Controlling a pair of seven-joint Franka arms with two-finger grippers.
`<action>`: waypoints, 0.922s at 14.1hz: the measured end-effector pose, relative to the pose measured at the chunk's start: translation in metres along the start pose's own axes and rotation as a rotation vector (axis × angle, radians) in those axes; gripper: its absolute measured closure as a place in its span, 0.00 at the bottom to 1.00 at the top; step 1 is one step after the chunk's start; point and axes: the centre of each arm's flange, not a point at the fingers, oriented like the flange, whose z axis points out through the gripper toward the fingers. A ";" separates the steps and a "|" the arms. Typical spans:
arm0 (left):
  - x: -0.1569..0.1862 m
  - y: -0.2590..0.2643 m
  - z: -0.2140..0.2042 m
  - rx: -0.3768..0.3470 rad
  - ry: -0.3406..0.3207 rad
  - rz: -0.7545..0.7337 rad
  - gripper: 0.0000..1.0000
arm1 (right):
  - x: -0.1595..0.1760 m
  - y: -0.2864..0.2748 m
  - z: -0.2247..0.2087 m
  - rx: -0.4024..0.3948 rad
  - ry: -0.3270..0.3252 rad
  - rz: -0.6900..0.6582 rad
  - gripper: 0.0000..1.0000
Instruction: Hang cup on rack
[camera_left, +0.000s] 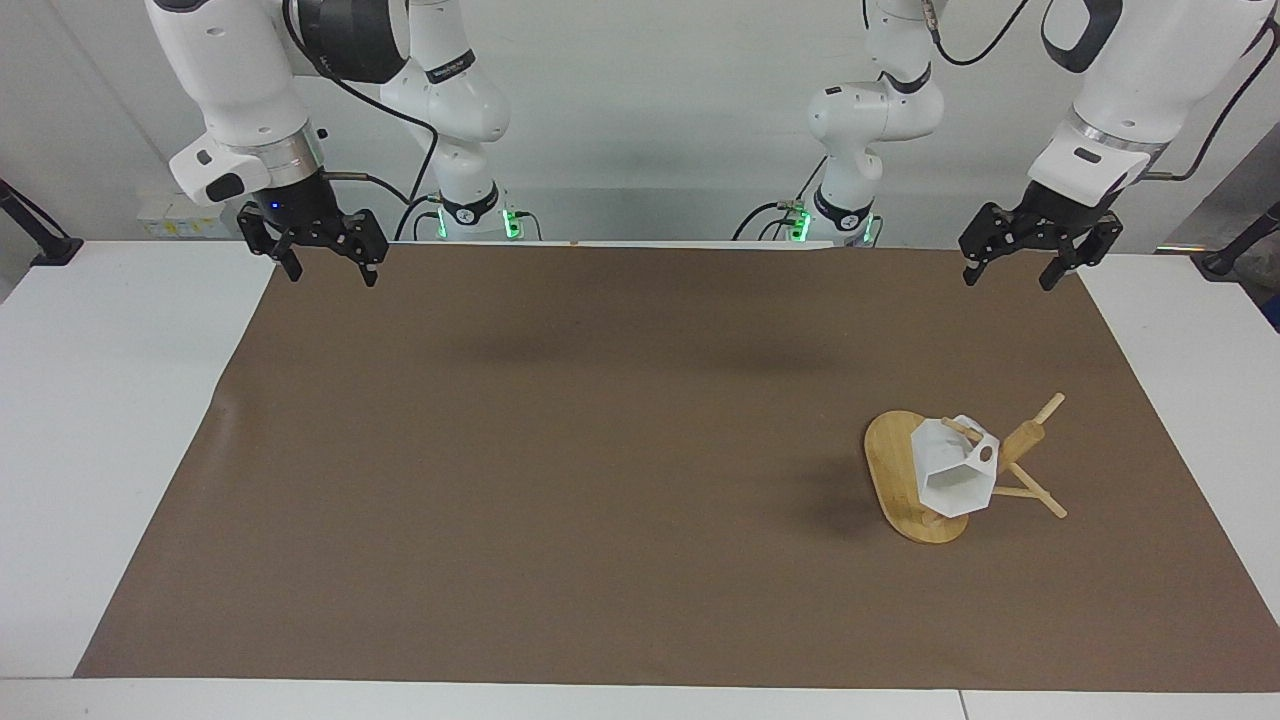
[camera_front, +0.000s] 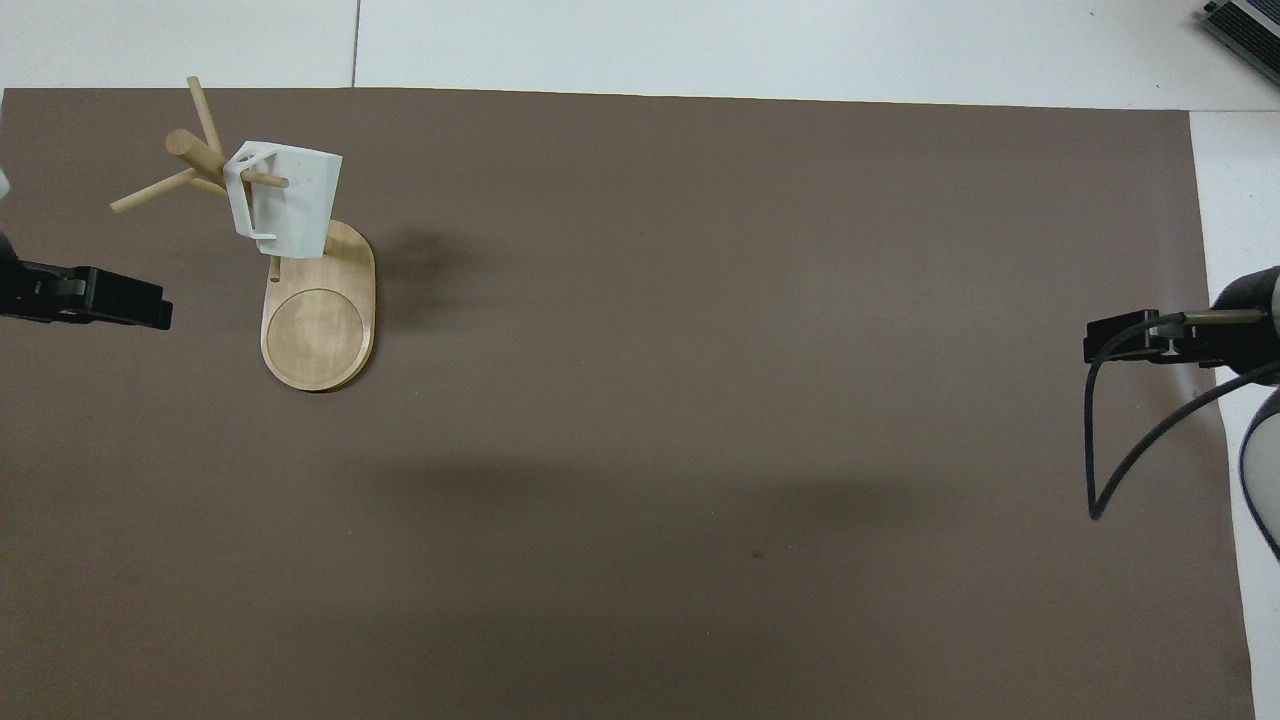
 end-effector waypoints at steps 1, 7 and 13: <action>0.001 0.000 0.002 -0.002 -0.015 0.014 0.00 | 0.000 0.000 0.000 0.000 0.000 0.000 0.00; 0.004 0.004 0.001 -0.004 -0.023 0.037 0.00 | 0.000 0.000 0.000 0.000 0.000 0.000 0.00; 0.002 0.010 -0.012 -0.003 -0.005 0.048 0.00 | 0.000 0.000 0.000 0.000 0.000 0.000 0.00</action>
